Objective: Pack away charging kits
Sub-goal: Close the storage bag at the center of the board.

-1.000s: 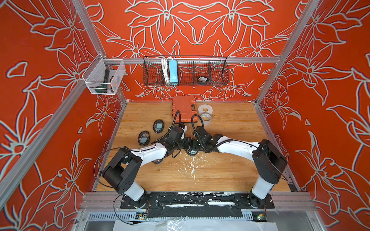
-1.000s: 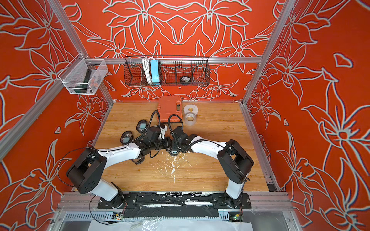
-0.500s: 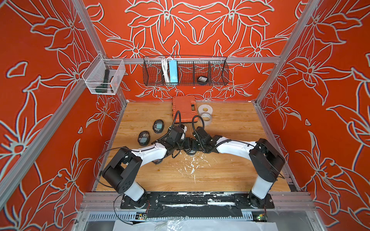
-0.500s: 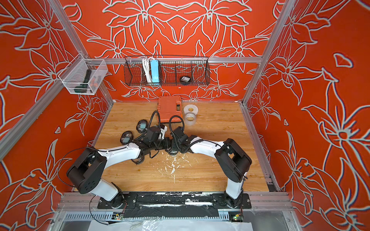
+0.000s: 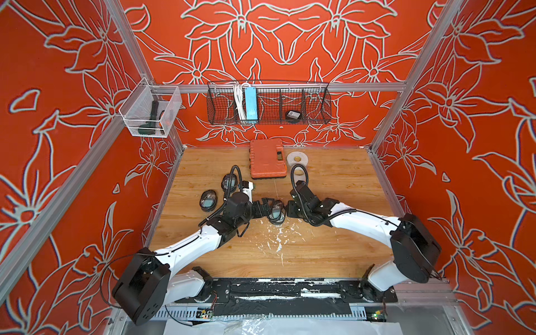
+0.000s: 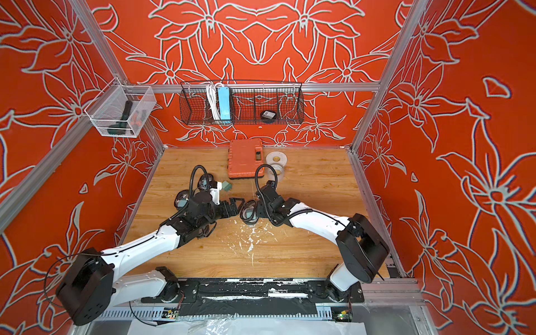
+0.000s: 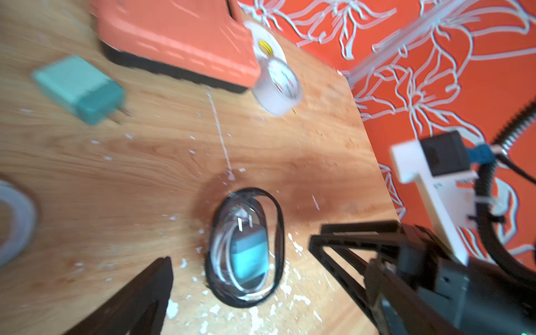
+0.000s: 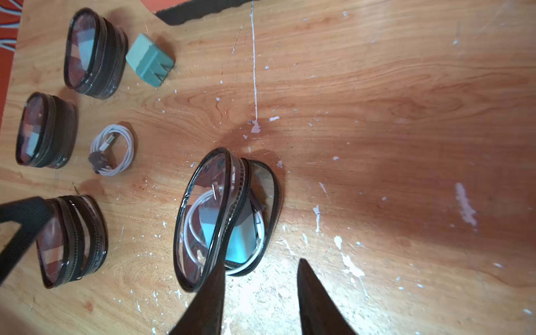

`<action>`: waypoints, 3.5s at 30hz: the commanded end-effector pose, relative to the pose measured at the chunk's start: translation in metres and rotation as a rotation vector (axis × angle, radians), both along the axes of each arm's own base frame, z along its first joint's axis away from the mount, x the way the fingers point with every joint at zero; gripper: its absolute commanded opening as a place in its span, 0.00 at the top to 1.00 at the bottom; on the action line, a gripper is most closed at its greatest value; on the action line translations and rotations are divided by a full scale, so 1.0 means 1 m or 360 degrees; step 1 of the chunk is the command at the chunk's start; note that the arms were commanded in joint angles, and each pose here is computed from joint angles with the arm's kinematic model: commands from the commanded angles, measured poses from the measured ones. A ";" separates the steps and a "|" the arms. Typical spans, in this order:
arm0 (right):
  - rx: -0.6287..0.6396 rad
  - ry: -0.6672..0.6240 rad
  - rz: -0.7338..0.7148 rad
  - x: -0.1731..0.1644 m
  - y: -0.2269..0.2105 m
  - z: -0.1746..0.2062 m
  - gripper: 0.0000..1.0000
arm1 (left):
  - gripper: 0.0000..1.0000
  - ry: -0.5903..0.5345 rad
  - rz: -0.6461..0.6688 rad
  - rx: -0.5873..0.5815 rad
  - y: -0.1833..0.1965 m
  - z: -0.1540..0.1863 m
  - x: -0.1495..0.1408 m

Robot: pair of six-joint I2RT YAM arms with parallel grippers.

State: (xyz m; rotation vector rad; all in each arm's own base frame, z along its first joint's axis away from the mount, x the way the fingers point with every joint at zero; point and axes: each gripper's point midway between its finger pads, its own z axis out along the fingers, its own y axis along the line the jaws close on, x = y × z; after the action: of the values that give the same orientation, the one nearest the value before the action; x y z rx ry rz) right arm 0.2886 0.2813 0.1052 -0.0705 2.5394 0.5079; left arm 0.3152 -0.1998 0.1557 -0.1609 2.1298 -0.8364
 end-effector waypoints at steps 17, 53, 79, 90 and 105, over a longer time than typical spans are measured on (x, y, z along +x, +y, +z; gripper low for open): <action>-0.0170 0.0118 0.0150 0.011 0.034 -0.029 0.89 | 0.16 0.0479 -0.0154 -0.0105 -0.005 -0.094 0.020; -0.0349 0.0171 0.0068 0.008 0.008 -0.076 1.00 | 0.26 0.0784 -0.0401 -0.0315 -0.038 -0.134 0.006; -0.0265 0.0139 0.0107 0.008 0.013 -0.072 1.00 | 0.41 0.1098 -0.0406 -0.0275 -0.041 -0.186 -0.007; -0.0252 0.0136 0.0118 0.008 0.017 -0.071 1.00 | 0.50 0.1235 -0.0372 -0.0131 -0.036 -0.212 -0.014; -0.0271 0.0143 0.0096 0.010 0.015 -0.075 1.00 | 0.51 0.1285 -0.0468 -0.0161 -0.046 -0.215 -0.028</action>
State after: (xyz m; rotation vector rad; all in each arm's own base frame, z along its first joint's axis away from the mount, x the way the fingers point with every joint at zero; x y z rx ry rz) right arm 0.3051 0.3023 0.0443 -0.1863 2.6289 0.3570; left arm 0.3591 -0.2757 0.0328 -0.0520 2.5011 -1.3973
